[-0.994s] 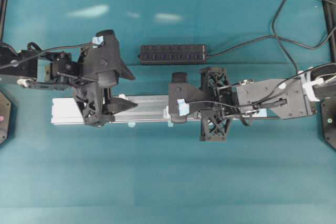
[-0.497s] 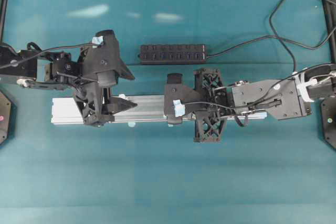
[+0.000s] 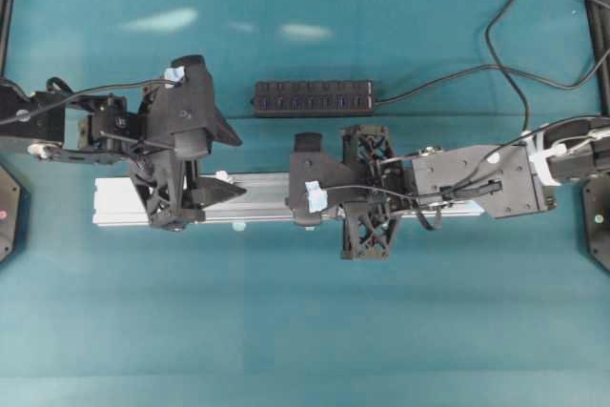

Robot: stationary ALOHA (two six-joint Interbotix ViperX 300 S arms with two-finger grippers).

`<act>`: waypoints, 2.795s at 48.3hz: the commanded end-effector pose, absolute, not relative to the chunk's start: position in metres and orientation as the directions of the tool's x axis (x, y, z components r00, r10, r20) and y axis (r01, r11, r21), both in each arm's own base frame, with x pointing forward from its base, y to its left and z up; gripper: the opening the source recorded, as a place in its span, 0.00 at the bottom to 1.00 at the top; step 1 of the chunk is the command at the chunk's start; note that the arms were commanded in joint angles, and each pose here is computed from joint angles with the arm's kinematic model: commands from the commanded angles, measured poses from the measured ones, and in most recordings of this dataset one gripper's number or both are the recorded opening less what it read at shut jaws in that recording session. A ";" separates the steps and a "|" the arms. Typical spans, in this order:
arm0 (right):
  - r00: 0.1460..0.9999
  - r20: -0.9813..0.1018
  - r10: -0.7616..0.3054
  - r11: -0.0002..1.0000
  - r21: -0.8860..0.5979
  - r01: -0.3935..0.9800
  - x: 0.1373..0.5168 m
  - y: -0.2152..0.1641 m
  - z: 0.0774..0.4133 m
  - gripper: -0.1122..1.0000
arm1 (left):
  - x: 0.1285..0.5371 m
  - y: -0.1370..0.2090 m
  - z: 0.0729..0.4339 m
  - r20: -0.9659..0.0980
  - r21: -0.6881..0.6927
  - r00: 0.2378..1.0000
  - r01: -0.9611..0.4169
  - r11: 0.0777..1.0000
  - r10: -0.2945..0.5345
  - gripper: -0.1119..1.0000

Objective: Pass the USB cable through three rings with both arms.

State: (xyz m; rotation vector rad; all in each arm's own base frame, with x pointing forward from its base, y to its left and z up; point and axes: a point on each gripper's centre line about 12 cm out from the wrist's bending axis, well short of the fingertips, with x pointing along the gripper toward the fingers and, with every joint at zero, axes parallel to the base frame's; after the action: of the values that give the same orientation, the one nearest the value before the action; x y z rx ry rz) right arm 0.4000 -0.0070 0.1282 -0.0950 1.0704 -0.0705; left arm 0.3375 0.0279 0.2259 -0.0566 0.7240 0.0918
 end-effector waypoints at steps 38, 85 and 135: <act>0.537 -0.838 -0.094 0.996 -0.082 0.045 0.409 -0.008 0.137 0.01 | 0.350 0.021 0.200 -0.561 -0.023 0.827 -0.075 0.997 0.050 0.89; 0.552 -0.829 -0.085 0.996 -0.061 0.061 0.408 -0.009 0.137 0.01 | 0.388 0.018 0.141 -0.593 -0.025 0.804 -0.063 0.998 0.036 0.89; 0.556 -0.827 -0.083 0.996 -0.060 0.059 0.409 -0.008 0.137 0.01 | 0.396 0.019 0.142 -0.566 -0.017 0.824 -0.056 0.998 0.037 0.30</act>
State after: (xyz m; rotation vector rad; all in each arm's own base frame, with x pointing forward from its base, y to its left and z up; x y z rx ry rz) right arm 0.4060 -0.0098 0.1278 -0.0397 1.0100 -0.0821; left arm 0.3893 0.0177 0.1318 -0.0363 0.6421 0.0494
